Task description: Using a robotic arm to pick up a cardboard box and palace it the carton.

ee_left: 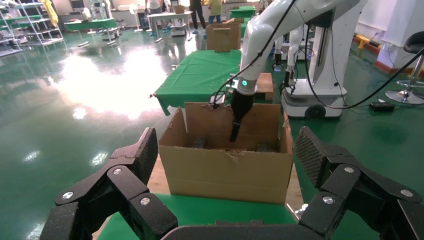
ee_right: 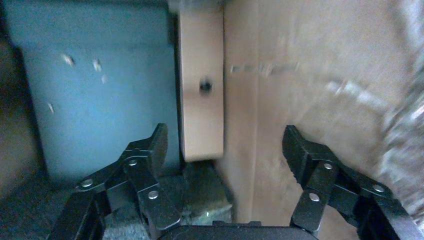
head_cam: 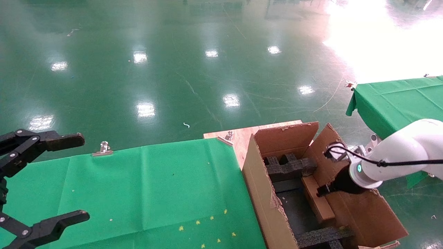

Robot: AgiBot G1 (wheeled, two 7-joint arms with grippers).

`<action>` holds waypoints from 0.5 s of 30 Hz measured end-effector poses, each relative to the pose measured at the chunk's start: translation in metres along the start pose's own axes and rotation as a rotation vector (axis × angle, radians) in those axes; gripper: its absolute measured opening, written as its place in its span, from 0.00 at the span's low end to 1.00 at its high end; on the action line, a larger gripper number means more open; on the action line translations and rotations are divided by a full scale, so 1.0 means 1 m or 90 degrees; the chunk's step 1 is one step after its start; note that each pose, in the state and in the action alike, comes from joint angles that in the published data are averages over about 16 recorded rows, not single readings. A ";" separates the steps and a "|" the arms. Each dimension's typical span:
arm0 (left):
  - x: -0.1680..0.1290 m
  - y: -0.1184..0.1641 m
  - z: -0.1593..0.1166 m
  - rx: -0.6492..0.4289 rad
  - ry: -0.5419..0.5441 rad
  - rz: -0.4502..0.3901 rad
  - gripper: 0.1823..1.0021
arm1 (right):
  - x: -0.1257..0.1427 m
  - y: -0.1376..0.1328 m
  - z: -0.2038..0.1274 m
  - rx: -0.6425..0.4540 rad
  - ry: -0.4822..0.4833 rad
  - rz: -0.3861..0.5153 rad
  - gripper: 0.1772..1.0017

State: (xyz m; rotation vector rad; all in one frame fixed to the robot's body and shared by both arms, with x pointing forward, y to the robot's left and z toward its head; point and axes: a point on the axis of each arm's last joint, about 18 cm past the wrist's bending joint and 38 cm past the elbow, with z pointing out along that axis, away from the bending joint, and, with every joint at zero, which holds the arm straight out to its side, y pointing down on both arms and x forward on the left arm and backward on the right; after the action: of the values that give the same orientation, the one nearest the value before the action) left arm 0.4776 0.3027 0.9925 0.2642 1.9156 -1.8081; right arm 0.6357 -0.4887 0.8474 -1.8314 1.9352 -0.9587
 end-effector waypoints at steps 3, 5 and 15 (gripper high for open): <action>0.000 0.000 0.000 0.000 0.000 0.000 1.00 | 0.000 -0.015 -0.009 0.028 -0.005 0.004 0.78; 0.000 0.000 0.000 0.000 0.000 0.000 1.00 | 0.000 -0.027 -0.017 0.050 -0.011 0.006 0.83; 0.000 0.000 0.000 0.000 0.000 0.000 1.00 | -0.019 -0.096 -0.078 0.205 -0.080 -0.032 0.96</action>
State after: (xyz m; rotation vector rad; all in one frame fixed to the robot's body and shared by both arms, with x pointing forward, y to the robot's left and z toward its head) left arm 0.4776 0.3027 0.9925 0.2642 1.9156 -1.8081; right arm 0.6615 -0.4470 0.9626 -1.7147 1.5653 -1.0724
